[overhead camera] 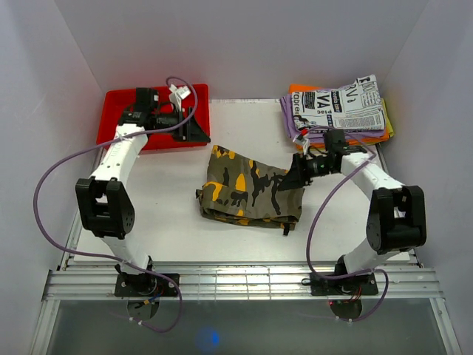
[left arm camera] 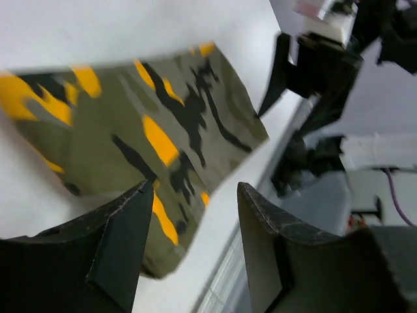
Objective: Fold and stack the trousers
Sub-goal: Fold the trousers, then neatly place the folded trousers to the corner
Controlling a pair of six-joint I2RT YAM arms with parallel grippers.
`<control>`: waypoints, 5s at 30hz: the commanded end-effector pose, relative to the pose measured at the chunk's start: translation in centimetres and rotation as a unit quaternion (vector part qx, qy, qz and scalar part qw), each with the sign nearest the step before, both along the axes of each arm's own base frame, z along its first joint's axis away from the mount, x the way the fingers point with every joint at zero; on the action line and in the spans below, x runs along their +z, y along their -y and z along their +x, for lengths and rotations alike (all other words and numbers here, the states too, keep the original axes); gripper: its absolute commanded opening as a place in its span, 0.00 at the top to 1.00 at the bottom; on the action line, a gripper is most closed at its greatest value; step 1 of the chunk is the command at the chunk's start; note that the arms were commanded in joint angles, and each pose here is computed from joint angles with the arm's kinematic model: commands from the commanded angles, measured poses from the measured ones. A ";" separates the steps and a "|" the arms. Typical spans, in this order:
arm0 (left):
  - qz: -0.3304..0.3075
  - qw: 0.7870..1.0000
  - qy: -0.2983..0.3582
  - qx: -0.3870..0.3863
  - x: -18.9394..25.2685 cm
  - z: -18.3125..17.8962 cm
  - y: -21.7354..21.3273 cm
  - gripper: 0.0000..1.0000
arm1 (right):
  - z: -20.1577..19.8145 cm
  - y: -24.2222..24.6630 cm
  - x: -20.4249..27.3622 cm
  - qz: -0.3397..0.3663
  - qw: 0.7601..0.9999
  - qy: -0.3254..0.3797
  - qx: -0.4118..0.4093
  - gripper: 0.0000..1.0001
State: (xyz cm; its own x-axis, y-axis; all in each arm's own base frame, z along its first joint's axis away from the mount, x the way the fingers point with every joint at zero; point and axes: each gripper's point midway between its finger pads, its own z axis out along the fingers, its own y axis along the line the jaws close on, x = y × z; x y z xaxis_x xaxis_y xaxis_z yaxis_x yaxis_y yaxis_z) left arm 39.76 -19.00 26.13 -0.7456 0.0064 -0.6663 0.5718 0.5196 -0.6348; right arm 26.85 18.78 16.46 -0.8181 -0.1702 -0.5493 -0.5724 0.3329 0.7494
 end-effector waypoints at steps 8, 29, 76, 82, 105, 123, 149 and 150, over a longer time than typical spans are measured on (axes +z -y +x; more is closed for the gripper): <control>-0.065 0.956 -0.257 -0.123 -11.4 -13.8 1.5 0.47 | -3.3 -2.5 -6.7 -0.005 0.991 -0.132 0.029 0.28; 0.078 0.937 -0.336 0.045 -24.4 -13.7 -3.5 0.54 | -0.1 3.4 -15.3 -0.222 0.969 -0.108 0.007 0.42; -0.017 0.937 -0.350 -0.001 -19.0 -11.2 2.6 0.58 | -9.6 -0.7 -12.1 -0.048 0.963 -0.249 -0.094 0.42; 0.038 0.912 -0.404 0.053 -24.0 -12.1 0.6 0.68 | -7.1 2.6 -14.7 -0.087 0.951 -0.251 -0.160 0.45; -0.096 0.981 -0.163 0.053 -12.2 -0.3 2.1 0.56 | 7.2 -2.7 -3.4 -0.010 0.994 -0.059 -0.092 0.44; -0.038 0.997 -0.071 0.021 -9.9 2.5 0.4 0.30 | 7.9 -1.5 -1.5 -0.045 0.992 -0.030 -0.112 0.21; 0.303 0.830 0.383 -0.267 -20.4 -16.2 23.0 0.17 | -0.8 12.0 -4.5 -0.095 0.924 -0.139 -0.343 0.10; 0.309 0.830 0.380 -0.269 -21.0 -16.2 22.9 0.18 | -1.1 12.0 -4.9 -0.098 0.922 -0.145 -0.344 0.10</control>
